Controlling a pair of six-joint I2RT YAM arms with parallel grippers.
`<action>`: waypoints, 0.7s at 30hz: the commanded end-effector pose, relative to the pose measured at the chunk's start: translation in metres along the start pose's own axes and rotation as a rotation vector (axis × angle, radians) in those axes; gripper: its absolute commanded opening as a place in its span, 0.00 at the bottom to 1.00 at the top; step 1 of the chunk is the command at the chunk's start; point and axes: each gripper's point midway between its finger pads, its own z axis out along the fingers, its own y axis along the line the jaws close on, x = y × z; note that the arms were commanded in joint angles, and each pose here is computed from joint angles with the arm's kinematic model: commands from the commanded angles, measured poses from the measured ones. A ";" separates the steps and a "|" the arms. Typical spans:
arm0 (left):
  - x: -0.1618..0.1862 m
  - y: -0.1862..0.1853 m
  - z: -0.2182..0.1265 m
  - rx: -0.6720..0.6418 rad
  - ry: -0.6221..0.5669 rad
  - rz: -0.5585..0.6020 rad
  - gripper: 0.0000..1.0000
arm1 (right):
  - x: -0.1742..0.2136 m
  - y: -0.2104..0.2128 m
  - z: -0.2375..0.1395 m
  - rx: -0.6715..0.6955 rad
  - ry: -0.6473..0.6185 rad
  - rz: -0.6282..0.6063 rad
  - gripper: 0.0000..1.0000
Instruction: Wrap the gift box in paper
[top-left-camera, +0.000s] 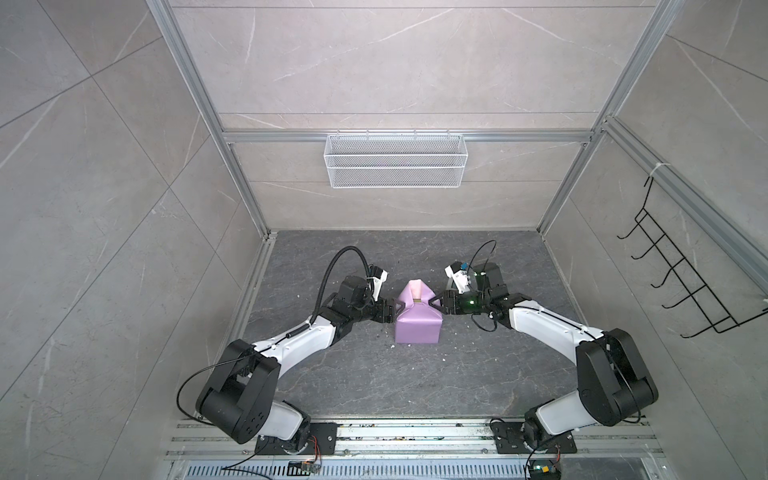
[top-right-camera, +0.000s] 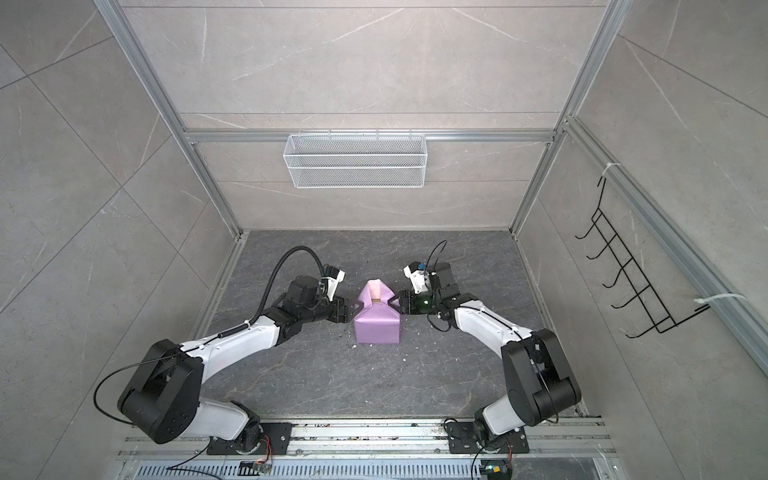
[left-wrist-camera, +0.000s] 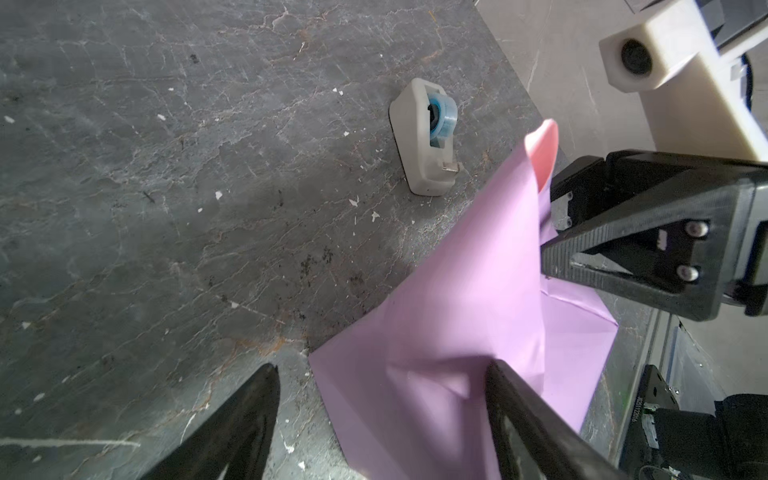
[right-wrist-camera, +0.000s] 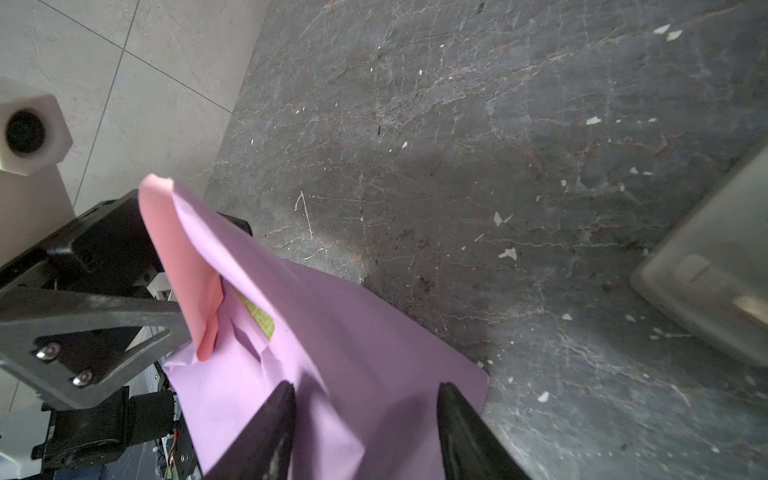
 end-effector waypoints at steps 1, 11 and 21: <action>-0.016 -0.008 0.004 0.027 -0.011 0.060 0.80 | 0.011 -0.006 0.007 0.018 0.033 -0.004 0.56; -0.028 -0.006 0.012 0.049 -0.002 0.104 0.79 | 0.010 -0.006 0.008 0.017 0.034 -0.007 0.56; -0.028 -0.006 0.024 0.107 0.038 0.120 0.68 | 0.007 -0.005 0.009 0.015 0.033 -0.009 0.56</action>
